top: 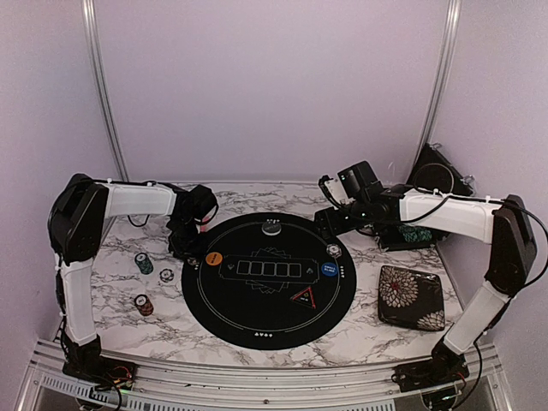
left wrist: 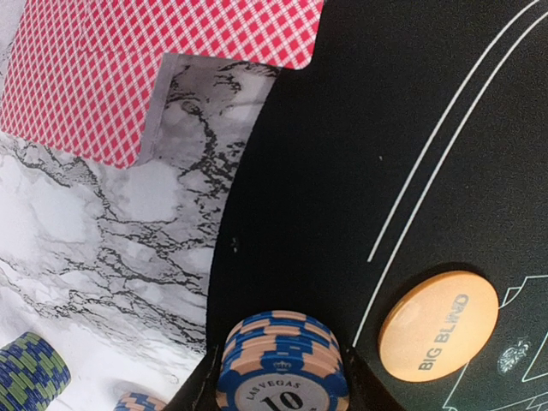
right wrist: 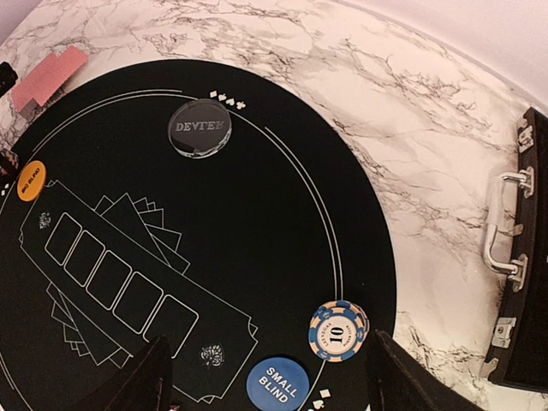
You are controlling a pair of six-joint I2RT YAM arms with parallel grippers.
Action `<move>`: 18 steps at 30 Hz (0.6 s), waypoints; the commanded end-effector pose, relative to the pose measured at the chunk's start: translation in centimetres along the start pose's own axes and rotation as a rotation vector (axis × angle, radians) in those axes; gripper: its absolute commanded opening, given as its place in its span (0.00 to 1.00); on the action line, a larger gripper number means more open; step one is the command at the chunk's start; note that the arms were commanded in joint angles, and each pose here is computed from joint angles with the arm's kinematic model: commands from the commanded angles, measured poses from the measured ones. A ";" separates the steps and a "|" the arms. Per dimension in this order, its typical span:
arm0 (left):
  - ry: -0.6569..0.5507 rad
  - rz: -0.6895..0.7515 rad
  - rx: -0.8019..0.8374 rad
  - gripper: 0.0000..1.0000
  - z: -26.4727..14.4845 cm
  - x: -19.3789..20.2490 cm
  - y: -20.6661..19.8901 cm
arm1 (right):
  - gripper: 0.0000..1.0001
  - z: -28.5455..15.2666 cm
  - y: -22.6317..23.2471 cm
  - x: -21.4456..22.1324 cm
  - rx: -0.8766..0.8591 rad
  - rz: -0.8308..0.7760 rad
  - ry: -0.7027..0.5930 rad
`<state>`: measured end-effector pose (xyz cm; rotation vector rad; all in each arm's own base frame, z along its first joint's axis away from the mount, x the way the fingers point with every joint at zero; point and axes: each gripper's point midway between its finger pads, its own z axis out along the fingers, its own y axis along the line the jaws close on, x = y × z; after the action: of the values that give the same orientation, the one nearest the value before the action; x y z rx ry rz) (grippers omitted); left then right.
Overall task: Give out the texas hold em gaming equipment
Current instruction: Place the poker chips pile at the big blind area.
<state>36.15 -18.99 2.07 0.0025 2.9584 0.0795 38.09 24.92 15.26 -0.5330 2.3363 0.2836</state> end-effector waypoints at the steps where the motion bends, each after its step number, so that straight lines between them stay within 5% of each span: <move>1: 0.010 0.010 -0.013 0.39 0.2 -0.3 0.1 | 0.75 0.0 -0.4 0.0 0.001 0.003 0.004; 18: 0.026 0.013 -0.021 0.48 0.6 0.5 0.5 | 0.75 0.1 -0.4 0.1 0.000 0.003 0.006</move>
<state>36.29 -19.08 2.07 0.0028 2.9565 0.0778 38.16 24.81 15.26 -0.5297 2.3371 0.2837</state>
